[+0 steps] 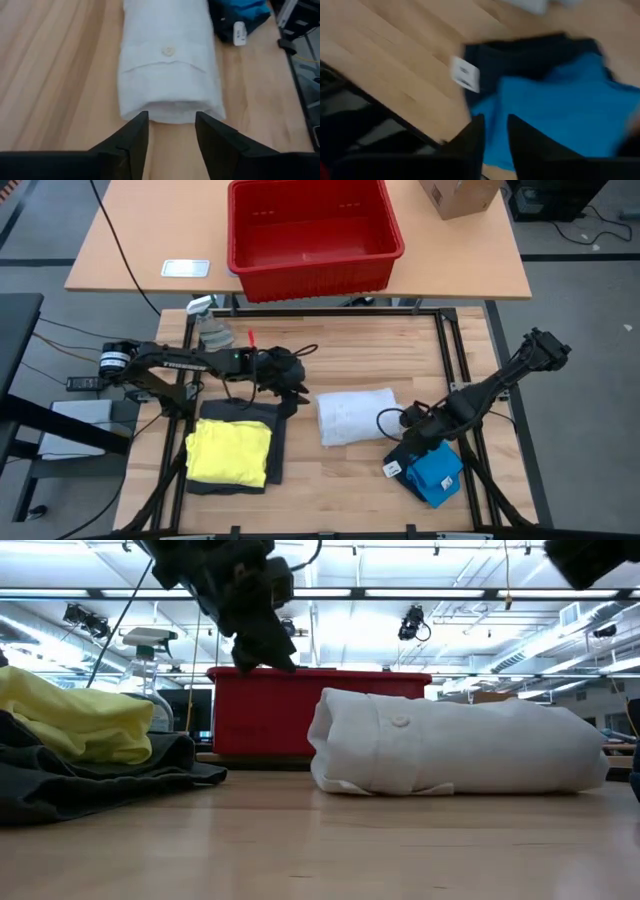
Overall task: Fold Laundry from Bin
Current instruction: Stack the white shirt on top of the stacked shorts
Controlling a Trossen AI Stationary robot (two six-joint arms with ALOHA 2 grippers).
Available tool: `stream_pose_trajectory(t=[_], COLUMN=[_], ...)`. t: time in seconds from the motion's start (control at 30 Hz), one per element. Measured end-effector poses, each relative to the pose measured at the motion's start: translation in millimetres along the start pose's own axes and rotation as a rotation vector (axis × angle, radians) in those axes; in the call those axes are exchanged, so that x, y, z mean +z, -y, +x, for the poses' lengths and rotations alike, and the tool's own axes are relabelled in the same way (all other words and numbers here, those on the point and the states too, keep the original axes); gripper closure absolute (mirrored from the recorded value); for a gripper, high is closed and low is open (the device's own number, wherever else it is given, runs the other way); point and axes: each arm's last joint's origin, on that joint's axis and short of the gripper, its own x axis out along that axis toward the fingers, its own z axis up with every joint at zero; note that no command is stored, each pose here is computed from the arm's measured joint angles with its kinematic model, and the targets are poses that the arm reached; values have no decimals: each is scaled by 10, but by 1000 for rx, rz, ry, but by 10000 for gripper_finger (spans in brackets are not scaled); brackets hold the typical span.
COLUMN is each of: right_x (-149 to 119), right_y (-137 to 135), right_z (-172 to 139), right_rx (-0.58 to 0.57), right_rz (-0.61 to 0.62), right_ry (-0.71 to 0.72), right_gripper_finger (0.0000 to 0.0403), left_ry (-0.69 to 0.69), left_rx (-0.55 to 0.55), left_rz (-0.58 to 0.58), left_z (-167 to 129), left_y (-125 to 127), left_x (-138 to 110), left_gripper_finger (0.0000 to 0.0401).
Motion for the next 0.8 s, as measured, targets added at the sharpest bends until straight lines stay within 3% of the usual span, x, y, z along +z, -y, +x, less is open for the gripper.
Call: stream_pose_trajectory(t=[0.23, 0.57, 0.63, 0.8], right_x=[-73, -29, -14, 45], right_y=[181, 452, 538, 697], right_z=[-106, 293, 417, 703], right_rx=[-222, -325, -336, -291], right_rz=[44, 28, 39, 42], right_ry=[-22, -96, -126, -123], right_gripper_finger=[218, 27, 10, 23], left_ry=[6, -76, -89, -115], left_rx=[-17, 1, 4, 10], left_rz=[13, 1, -3, -13], left_z=[-31, -38, -39, -41], left_y=[66, 46, 43, 37], left_x=[2, -78, -91, -116], left_gripper_finger=[201, 169, 168, 167])
